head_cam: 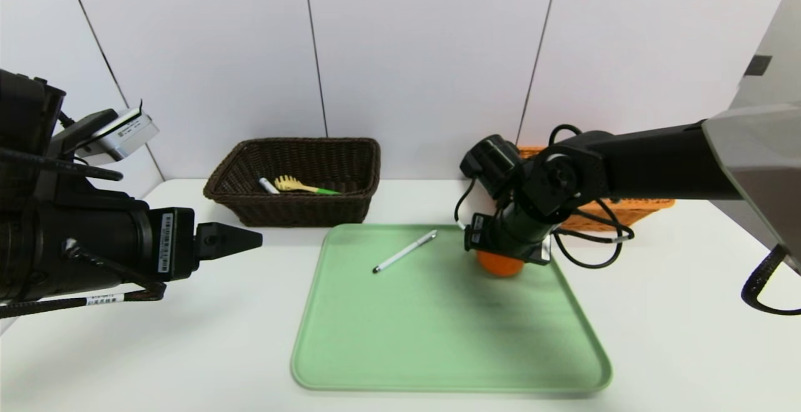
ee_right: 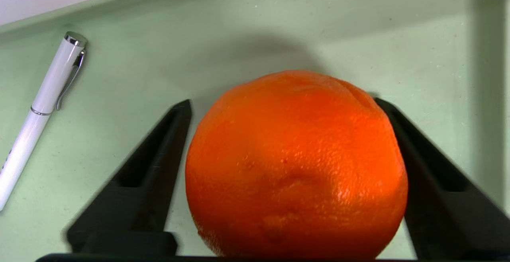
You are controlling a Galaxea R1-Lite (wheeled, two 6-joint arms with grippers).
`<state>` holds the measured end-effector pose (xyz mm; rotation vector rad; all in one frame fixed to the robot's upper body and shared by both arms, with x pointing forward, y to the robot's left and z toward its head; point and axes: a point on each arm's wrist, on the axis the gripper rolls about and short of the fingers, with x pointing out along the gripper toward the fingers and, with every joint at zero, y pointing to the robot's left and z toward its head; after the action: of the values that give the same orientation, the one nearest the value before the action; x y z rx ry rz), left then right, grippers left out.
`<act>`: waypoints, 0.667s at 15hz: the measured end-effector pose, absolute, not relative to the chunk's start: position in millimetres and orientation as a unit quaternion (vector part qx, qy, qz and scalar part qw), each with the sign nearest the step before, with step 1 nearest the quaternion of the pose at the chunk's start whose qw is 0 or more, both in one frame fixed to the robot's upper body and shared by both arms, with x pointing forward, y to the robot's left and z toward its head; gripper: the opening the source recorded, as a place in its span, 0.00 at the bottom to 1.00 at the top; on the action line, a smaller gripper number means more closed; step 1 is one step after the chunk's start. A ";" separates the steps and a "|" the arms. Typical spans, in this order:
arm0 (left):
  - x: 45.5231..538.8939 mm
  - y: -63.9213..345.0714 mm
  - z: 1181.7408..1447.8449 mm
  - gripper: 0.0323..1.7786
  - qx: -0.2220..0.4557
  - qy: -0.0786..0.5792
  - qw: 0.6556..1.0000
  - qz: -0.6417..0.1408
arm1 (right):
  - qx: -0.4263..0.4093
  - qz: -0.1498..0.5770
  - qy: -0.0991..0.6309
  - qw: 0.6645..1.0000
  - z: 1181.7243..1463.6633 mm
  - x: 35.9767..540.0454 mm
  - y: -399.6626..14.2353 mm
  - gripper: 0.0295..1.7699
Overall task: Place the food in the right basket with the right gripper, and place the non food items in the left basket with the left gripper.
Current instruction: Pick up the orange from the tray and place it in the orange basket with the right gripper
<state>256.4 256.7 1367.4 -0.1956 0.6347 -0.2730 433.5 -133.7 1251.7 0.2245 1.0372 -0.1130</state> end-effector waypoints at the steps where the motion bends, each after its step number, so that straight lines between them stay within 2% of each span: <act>1: 256.1 256.8 1367.5 0.95 -0.096 0.310 0.936 -0.134 | 0.107 -0.053 0.494 0.861 1252.0 433.3 -133.6 0.71; 6: 253.5 258.0 1367.9 0.95 -0.097 0.308 0.937 -0.134 | 0.106 -0.047 0.494 0.862 1257.6 427.6 -130.9 0.69; 8: 250.9 259.3 1367.0 0.95 -0.096 0.308 0.937 -0.135 | 0.106 -0.036 0.489 0.865 1270.3 418.1 -129.0 0.68; 10: 248.3 260.4 1363.5 0.95 -0.095 0.313 0.935 -0.135 | 0.120 -0.010 0.468 0.875 1295.5 406.2 -127.0 0.68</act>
<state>248.3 260.4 1363.5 -0.1938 0.6390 -0.2757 406.2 -127.0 1295.5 0.2495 0.9772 -0.0210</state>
